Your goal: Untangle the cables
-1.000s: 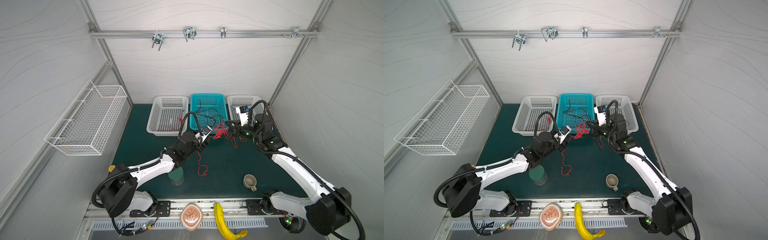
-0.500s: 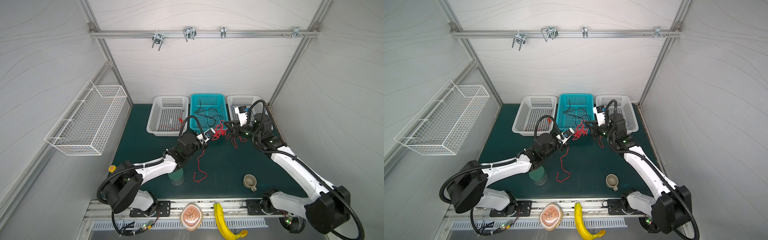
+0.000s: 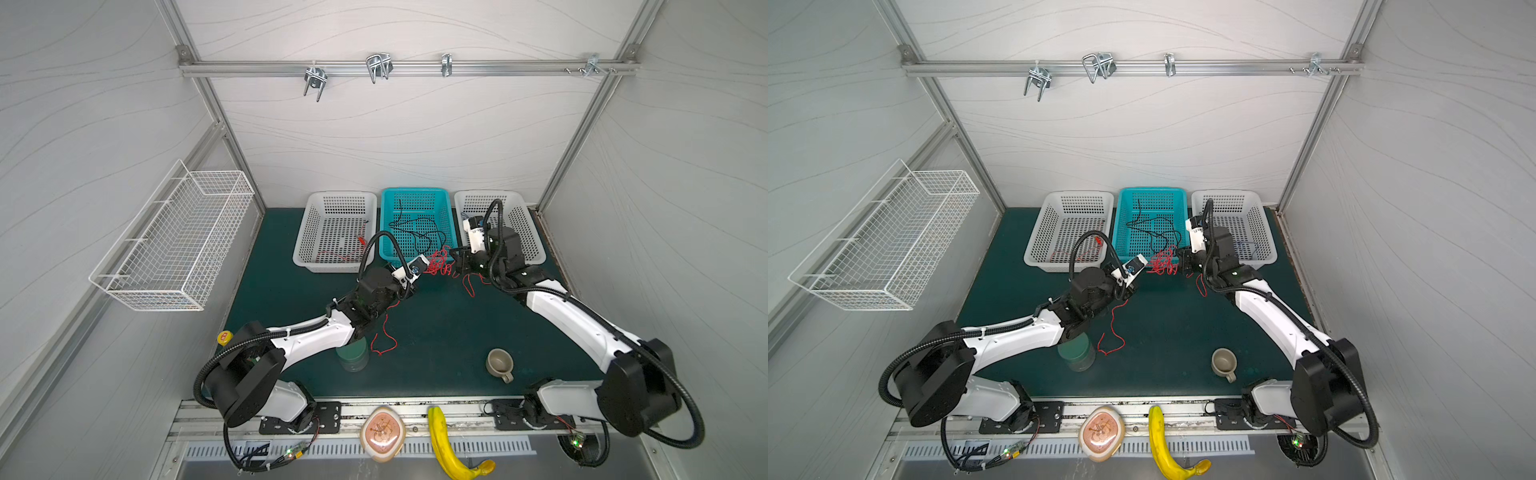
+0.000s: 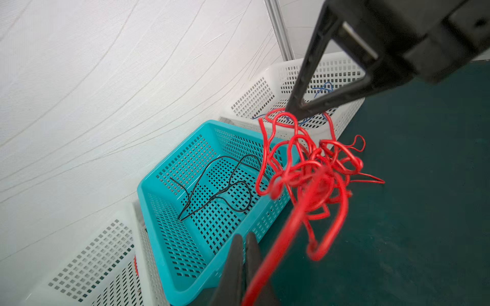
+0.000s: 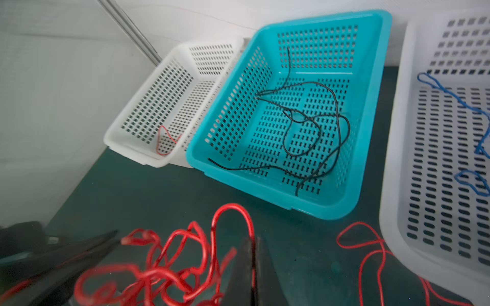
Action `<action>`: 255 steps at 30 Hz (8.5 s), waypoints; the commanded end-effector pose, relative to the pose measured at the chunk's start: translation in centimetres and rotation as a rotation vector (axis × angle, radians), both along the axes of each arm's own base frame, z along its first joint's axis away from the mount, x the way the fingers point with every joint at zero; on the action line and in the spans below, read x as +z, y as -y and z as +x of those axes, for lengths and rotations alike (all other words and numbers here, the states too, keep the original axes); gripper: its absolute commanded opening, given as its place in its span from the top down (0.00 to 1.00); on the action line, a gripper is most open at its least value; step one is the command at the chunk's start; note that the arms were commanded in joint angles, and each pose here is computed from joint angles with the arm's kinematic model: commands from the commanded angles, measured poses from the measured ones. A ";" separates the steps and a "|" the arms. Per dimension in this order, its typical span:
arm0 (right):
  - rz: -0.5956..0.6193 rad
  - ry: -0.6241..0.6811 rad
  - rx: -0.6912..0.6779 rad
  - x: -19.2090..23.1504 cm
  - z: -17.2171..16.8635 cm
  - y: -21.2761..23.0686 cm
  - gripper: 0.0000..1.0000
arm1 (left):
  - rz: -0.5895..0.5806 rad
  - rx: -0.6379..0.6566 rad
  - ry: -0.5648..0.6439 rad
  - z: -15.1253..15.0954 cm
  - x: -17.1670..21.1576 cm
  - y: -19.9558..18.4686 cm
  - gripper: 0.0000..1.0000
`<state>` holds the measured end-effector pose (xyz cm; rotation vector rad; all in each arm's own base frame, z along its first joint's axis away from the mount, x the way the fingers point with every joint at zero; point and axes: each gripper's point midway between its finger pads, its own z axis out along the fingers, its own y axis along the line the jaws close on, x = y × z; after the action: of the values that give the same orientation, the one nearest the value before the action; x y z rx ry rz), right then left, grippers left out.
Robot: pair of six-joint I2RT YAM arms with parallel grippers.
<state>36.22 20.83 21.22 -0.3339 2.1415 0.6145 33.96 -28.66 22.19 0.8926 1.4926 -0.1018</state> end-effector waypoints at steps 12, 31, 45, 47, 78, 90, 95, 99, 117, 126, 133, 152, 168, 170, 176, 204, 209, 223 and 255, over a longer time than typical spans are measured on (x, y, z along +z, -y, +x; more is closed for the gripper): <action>-0.133 -0.111 -0.165 -5.9 0.3 3.8 1.00 | -0.177 0.160 0.124 1.2 8.7 -2.5 1.00; -0.092 -0.160 -0.099 -7.9 -1.1 2.7 1.00 | -0.257 0.453 0.211 4.9 17.3 -8.9 1.00; -0.055 -0.209 -0.062 -9.4 -2.0 1.4 1.00 | -0.325 0.858 0.266 13.3 20.0 -19.8 1.00; -0.054 -0.216 -0.052 -9.6 -2.0 1.1 1.00 | -0.322 0.915 0.280 14.4 20.0 -20.9 1.00; -0.079 -0.275 0.042 -11.0 -1.5 -2.8 1.00 | 0.035 1.062 -0.128 24.1 -1.2 -25.5 1.00; -0.079 -0.259 0.047 -10.8 -1.5 -2.8 1.00 | -0.015 1.009 -0.328 22.4 -4.6 -24.4 0.66; -0.085 -0.252 0.050 -10.7 -1.3 -2.8 1.00 | -0.047 0.988 -0.344 21.6 -4.1 -24.0 0.58; -0.091 -0.249 0.043 -10.7 -1.2 -2.7 1.00 | -0.075 0.979 -0.364 21.0 -3.5 -23.9 0.52; -0.159 -0.333 -0.008 -13.9 -1.5 -1.7 1.00 | -0.260 0.548 -0.410 11.0 0.5 -11.8 0.43; -0.169 -0.337 0.017 -14.5 -1.9 -2.4 1.00 | -0.264 0.316 -0.456 5.9 0.1 -6.9 0.42; -0.093 -0.188 0.113 -10.9 -2.7 -4.2 1.00 | -0.201 0.090 -0.548 1.0 -2.0 -2.3 0.42; 0.048 0.025 0.228 -4.3 -5.2 -5.8 1.00 | -0.318 -0.071 -0.637 -2.4 -4.1 2.0 0.51; 0.082 0.036 0.244 -3.1 -5.5 -6.1 1.00 | -0.315 -0.011 -0.679 -1.4 -5.9 2.2 1.00; 0.079 0.028 0.241 -3.3 -5.5 -6.2 1.00 | -0.314 0.002 -0.677 -1.3 -5.9 2.0 1.00; 0.008 -0.003 0.159 -4.5 -4.5 -4.9 1.00 | -0.292 0.131 -0.624 0.0 -6.2 0.0 1.00; -0.394 -0.169 -0.328 -9.5 -2.5 7.7 1.00 | -0.247 0.756 -0.448 1.9 -5.6 -15.8 1.00; -0.285 -0.184 -0.380 -9.0 -2.5 9.2 1.00 | -0.282 0.803 -0.424 1.6 -4.8 -17.5 1.00; 0.026 -0.042 -0.065 -5.2 -3.4 2.7 1.00 | -0.433 0.509 -0.414 0.2 -3.0 -13.8 1.00; 0.003 0.277 0.288 1.3 -7.5 -3.7 1.00 | -0.411 -0.014 -0.477 -4.5 -0.4 -6.7 0.39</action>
<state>28.71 23.68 21.33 -0.6554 1.8854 0.6720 30.15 -19.84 19.85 0.4902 1.8969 -0.5051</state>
